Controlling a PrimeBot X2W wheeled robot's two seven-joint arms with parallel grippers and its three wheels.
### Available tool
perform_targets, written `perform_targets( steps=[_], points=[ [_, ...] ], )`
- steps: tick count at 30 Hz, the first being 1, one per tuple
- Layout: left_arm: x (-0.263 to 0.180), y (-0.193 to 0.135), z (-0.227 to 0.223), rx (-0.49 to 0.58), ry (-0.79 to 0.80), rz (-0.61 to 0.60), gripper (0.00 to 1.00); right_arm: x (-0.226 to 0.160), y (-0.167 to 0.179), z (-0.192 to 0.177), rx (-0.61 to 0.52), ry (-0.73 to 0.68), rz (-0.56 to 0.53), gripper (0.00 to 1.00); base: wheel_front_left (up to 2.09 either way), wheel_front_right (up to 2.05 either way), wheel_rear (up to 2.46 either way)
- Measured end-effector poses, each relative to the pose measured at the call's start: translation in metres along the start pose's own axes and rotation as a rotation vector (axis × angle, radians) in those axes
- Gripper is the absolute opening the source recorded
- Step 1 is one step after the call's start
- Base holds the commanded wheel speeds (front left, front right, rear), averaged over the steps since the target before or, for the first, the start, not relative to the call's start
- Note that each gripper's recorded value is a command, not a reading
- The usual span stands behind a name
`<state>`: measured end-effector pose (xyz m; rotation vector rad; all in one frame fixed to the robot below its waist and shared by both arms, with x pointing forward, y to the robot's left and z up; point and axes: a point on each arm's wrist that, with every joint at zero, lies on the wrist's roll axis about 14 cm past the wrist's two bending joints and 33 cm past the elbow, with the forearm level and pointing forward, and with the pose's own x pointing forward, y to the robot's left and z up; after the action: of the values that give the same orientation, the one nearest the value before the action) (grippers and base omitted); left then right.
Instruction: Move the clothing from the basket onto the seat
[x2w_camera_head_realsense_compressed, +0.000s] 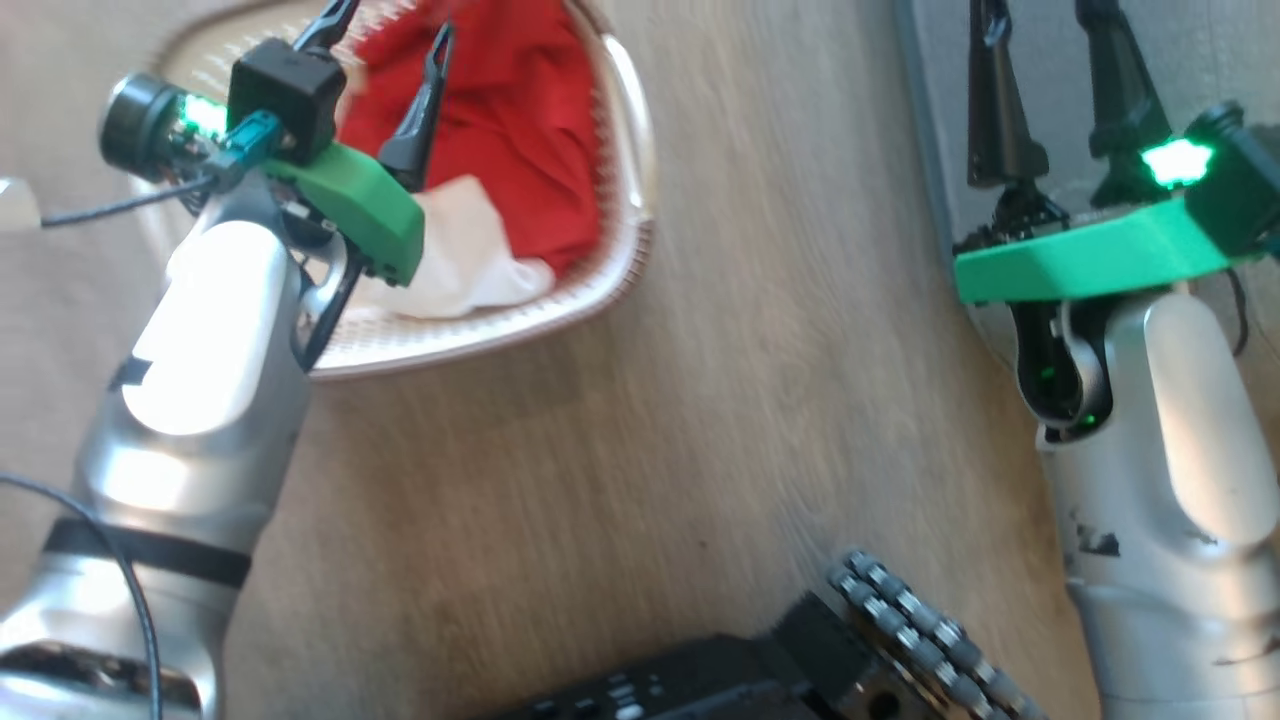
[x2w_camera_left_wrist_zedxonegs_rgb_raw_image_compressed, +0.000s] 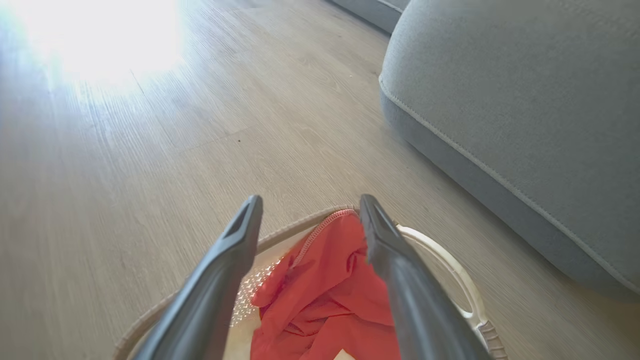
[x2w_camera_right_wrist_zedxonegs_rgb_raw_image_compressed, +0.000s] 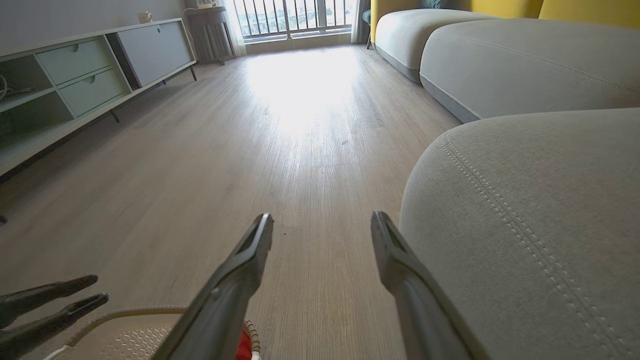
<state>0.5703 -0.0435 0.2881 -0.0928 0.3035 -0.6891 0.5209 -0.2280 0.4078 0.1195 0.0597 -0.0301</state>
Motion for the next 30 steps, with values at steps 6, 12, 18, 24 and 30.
perform_targets(
  steps=[6,12,18,24,30],
  points=[
    [-0.046,0.021,0.044,-0.005,-0.072,0.12,1.0,-0.009,0.017,0.012,0.009,-0.015,0.027,1.0,0.0,0.0,0.0],
    [-0.1,0.038,0.08,-0.013,-0.139,0.247,1.0,-0.016,0.038,0.04,0.033,-0.07,0.07,1.0,0.0,0.0,0.0],
    [-0.15,0.047,0.112,-0.002,-0.212,0.349,1.0,-0.027,0.06,0.062,0.059,-0.111,0.118,1.0,0.0,0.0,0.0],
    [-0.206,0.059,0.138,0.006,-0.29,0.469,1.0,-0.042,0.077,0.081,0.069,-0.142,0.158,1.0,0.0,0.0,0.0],
    [-0.245,0.059,0.139,0.01,-0.308,0.541,1.0,-0.059,0.075,0.09,0.074,-0.158,0.148,1.0,0.0,0.0,0.0]
  ],
)
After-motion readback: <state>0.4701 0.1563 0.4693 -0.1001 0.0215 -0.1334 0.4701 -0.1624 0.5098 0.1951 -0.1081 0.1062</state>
